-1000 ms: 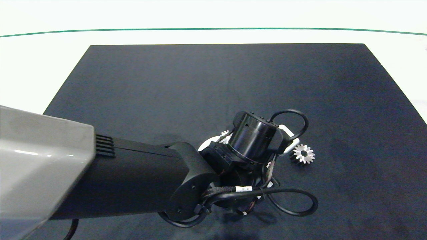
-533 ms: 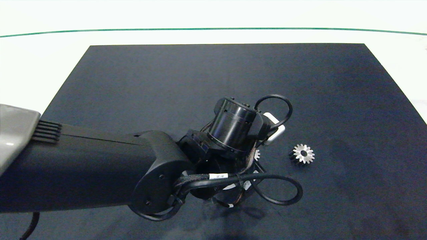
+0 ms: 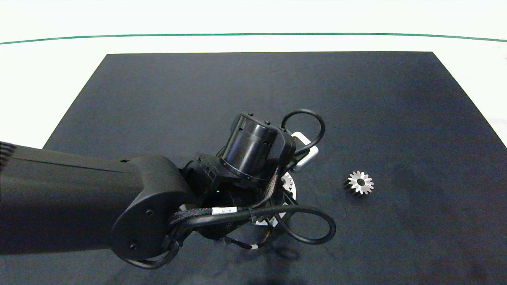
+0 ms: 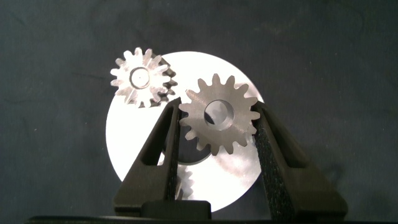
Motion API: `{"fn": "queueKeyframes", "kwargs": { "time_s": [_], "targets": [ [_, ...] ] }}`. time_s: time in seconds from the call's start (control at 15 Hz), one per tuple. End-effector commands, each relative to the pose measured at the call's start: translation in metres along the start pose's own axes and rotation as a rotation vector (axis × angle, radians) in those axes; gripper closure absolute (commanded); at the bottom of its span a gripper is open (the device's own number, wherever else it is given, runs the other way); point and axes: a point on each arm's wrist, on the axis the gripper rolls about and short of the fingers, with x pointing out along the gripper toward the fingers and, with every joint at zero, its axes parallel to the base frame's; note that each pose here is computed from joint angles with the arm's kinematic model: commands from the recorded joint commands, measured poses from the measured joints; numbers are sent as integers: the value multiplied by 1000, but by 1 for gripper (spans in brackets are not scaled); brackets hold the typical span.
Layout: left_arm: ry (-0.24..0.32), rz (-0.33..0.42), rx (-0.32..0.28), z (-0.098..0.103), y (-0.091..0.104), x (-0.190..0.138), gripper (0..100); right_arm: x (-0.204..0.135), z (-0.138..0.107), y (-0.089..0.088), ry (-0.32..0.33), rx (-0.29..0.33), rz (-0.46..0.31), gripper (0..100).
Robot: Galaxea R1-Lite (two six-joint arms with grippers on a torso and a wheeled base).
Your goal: Remove an incorrectly installed larger gear and replace it with the correct smaller gear
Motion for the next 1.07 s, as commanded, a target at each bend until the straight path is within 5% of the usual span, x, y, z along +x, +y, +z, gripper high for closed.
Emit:
{"fn": "queueKeyframes", "kwargs": {
  "time_s": [0.07, 0.47, 1.07],
  "targets": [
    [1, 4, -1, -1, 1, -3, 81, 0, -1, 0, 5, -2, -2, 0],
    [39, -10, 11, -18, -2, -12, 81, 0, -3, 0, 8, -2, -3, 0],
    [23, -31, 17, -15, -10, -18, 81, 0, -3, 0, 8, 2, -15, 0]
  ]
}}
